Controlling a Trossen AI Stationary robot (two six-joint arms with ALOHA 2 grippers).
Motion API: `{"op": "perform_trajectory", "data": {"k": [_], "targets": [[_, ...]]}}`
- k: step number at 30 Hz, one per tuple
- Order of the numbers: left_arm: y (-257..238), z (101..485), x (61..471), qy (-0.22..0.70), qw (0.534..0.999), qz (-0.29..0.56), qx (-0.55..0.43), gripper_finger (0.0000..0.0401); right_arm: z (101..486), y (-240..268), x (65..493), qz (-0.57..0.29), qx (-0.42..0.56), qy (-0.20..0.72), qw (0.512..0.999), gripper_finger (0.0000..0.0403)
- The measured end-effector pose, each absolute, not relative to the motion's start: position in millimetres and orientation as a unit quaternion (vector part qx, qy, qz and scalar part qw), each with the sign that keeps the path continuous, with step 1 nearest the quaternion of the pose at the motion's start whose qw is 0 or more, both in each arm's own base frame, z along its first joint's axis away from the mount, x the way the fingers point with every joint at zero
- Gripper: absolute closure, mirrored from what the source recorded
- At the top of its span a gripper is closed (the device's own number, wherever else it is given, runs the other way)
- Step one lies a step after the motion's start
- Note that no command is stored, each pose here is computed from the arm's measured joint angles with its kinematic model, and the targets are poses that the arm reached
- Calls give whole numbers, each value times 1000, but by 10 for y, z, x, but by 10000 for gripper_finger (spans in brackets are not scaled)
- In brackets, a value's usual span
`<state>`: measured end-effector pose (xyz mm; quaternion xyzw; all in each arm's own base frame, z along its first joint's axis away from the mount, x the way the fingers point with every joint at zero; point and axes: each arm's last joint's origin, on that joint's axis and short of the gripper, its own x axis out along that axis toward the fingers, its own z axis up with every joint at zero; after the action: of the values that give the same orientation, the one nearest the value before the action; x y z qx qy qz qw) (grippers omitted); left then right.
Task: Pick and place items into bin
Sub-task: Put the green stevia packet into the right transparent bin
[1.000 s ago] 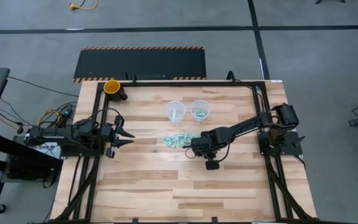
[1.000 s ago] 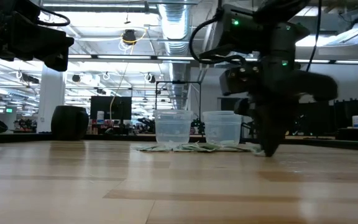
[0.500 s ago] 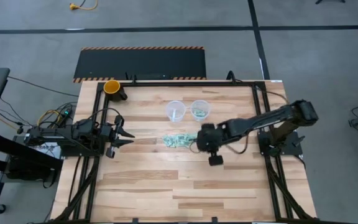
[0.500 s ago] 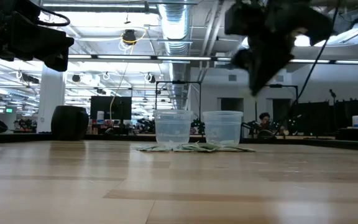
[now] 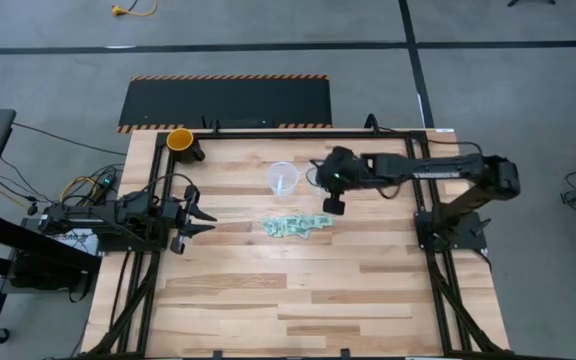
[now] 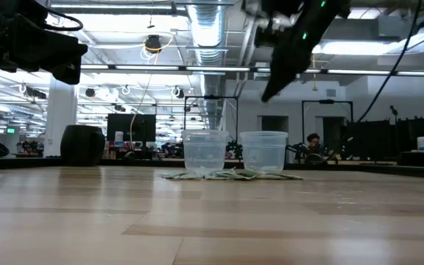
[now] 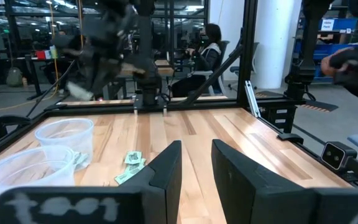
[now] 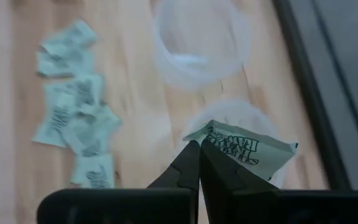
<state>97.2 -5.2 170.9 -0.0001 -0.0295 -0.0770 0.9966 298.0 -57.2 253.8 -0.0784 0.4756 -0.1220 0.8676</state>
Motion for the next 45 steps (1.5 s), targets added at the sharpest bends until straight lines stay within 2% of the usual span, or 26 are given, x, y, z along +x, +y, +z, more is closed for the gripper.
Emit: {"op": "perform_trajectory", "data": {"k": [5,10,16,26,32,39,45], "targets": [[-53,1709,972,-30,997,-77,0,324,2280,-861,3042,-134,-42,513,847,402],[-53,1710,972,-30,997,-77,0,324,2150,-945,3102,-139,-34,521,841,401],[-53,1710,972,-30,997,-77,0,324,2179,-942,3110,-145,-35,511,847,382],[-53,1709,972,-30,997,-77,0,324,2321,-899,2994,-152,-27,512,845,315],[-53,1709,972,-30,997,-77,0,324,2467,-799,2808,-155,-6,531,833,309],[-52,1710,972,-30,997,-77,0,324,2636,-586,2462,-159,-4,441,884,318],[-52,1709,972,-30,997,-77,0,324,2344,-394,2217,-140,47,339,929,321]]}}
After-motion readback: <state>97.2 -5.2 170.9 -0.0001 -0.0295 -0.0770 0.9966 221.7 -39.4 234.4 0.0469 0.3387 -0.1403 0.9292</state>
